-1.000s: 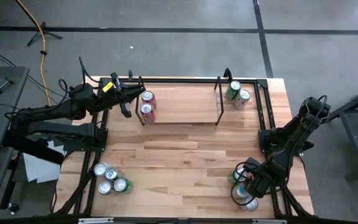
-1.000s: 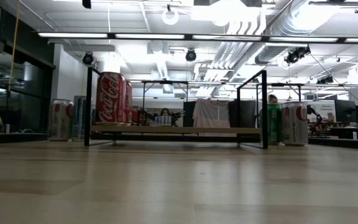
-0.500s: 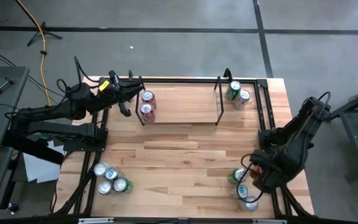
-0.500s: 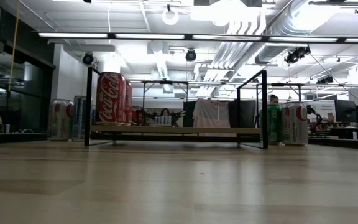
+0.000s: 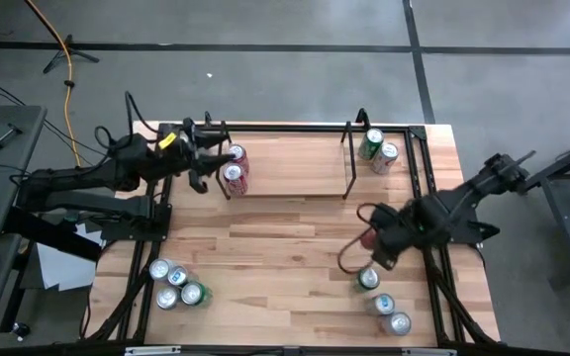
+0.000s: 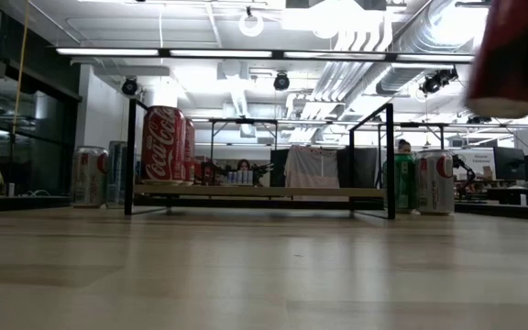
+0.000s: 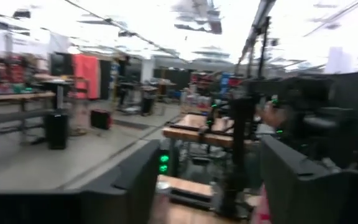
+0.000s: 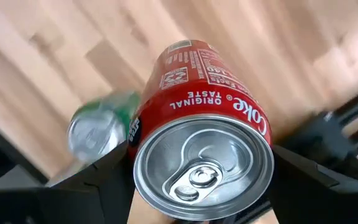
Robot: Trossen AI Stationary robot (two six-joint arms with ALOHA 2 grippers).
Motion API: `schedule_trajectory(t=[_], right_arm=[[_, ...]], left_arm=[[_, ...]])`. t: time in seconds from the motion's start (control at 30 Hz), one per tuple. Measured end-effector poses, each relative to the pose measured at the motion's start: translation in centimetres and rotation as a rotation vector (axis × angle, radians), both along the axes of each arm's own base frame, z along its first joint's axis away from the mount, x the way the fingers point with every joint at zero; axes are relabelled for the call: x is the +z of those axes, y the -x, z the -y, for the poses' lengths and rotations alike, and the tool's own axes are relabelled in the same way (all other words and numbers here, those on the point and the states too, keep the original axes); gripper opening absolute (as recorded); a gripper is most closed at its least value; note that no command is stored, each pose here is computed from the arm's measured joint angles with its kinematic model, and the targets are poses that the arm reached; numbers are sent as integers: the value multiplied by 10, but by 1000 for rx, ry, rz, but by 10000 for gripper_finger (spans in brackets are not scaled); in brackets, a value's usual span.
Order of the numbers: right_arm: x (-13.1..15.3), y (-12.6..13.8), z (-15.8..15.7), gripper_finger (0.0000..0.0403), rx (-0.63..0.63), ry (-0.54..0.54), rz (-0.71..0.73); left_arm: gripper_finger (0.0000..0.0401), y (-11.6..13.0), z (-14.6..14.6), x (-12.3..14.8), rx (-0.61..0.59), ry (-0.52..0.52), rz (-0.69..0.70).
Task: Place canned beverage on shelf
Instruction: Put the red soda can on the shelf aligned with the other red soda cans
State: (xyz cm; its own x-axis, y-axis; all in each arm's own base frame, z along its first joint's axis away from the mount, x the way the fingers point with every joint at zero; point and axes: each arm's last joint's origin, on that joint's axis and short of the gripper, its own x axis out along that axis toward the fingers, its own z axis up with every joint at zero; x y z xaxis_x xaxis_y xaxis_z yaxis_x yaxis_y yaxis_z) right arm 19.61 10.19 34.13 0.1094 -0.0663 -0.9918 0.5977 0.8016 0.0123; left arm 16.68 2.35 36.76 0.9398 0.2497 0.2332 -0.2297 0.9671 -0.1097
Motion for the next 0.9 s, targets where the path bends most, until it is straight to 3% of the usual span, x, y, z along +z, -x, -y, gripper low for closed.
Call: schedule_trajectory(t=[0.17,0.33,0.57,0.9], right_arm=[[2,-26,26,274,43,16,135],[10,-55,47,274,111,13,357],[21,-87,59,274,232,58,625],[7,-120,52,274,412,102,699]], left_arm=[[290,-15,9,8,-68,26,-45],[328,-43,20,15,-136,37,-261],[335,-88,29,6,-259,159,-605],[335,-130,35,-19,-437,238,-761]])
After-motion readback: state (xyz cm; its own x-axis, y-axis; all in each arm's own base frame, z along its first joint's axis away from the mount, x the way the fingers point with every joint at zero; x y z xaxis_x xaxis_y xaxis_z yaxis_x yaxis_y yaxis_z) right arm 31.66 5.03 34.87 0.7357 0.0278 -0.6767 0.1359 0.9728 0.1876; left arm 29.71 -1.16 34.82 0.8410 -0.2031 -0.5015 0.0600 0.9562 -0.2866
